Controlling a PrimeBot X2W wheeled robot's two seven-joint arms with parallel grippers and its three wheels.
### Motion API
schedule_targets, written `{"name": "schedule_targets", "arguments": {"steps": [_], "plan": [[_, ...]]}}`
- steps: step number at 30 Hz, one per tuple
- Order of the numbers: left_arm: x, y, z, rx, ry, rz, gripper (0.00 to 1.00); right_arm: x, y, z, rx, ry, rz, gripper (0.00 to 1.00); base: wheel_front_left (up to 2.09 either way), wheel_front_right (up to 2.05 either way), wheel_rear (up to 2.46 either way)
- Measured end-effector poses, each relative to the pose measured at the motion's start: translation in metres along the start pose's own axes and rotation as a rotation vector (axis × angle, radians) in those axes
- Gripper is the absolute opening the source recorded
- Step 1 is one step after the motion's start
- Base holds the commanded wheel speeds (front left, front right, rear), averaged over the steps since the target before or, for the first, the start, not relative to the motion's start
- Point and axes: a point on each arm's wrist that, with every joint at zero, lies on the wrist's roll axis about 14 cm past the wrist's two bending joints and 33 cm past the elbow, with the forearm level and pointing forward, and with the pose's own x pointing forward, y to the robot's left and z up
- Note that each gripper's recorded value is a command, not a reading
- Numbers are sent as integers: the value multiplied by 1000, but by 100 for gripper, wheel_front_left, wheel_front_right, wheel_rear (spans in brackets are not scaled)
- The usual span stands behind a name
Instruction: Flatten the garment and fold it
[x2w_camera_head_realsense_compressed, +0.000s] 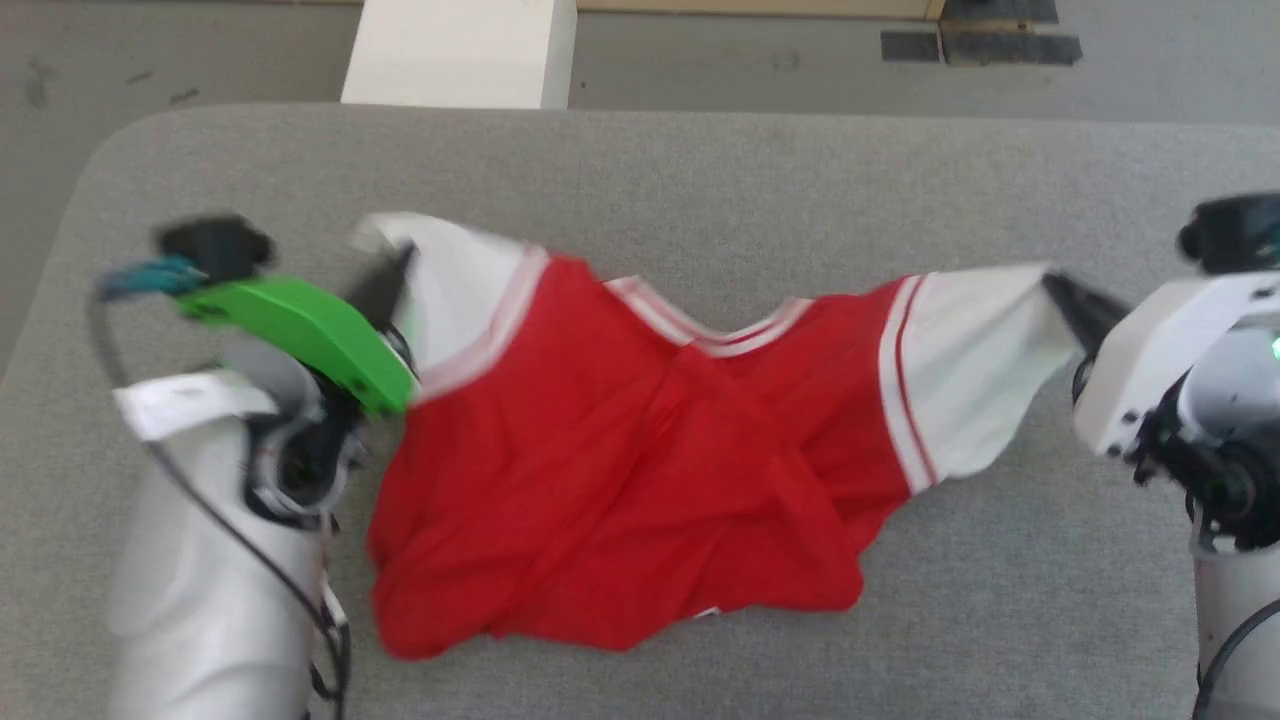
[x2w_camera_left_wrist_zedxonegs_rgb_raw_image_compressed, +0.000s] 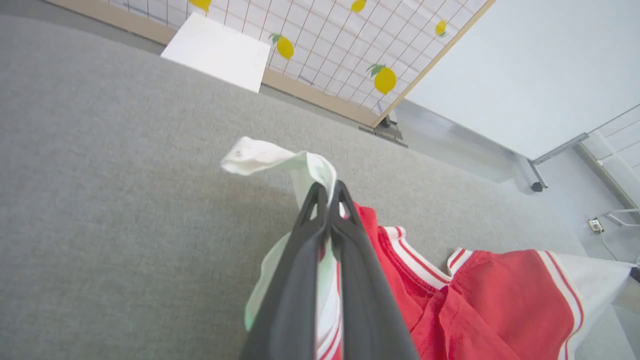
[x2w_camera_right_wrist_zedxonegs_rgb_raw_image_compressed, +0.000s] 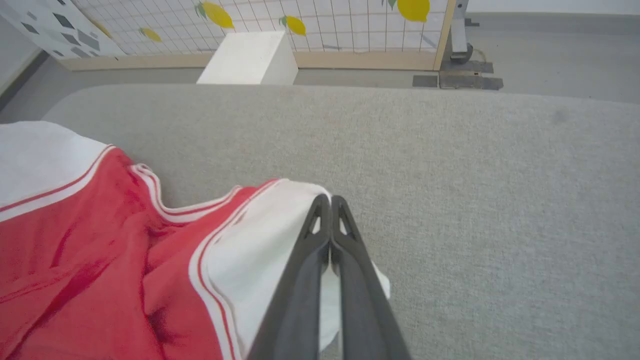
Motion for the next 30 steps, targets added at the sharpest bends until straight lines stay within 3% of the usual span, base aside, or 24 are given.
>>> {"name": "schedule_targets", "arguments": {"steps": [5,12,20,30], "plan": [[-15,-27,88,14,-258,-69,0,-13,25,61,63,-175,93,0,0,0,0],[-21,-68,180,194,-454,-121,0,-32,45,169,87,-412,167,0,0,0,0],[4,-93,249,326,-617,-106,0,-26,30,268,35,-627,58,0,0,0,0],[43,-108,285,383,-735,-91,0,-15,0,333,-10,-850,-99,0,0,0,0]]}}
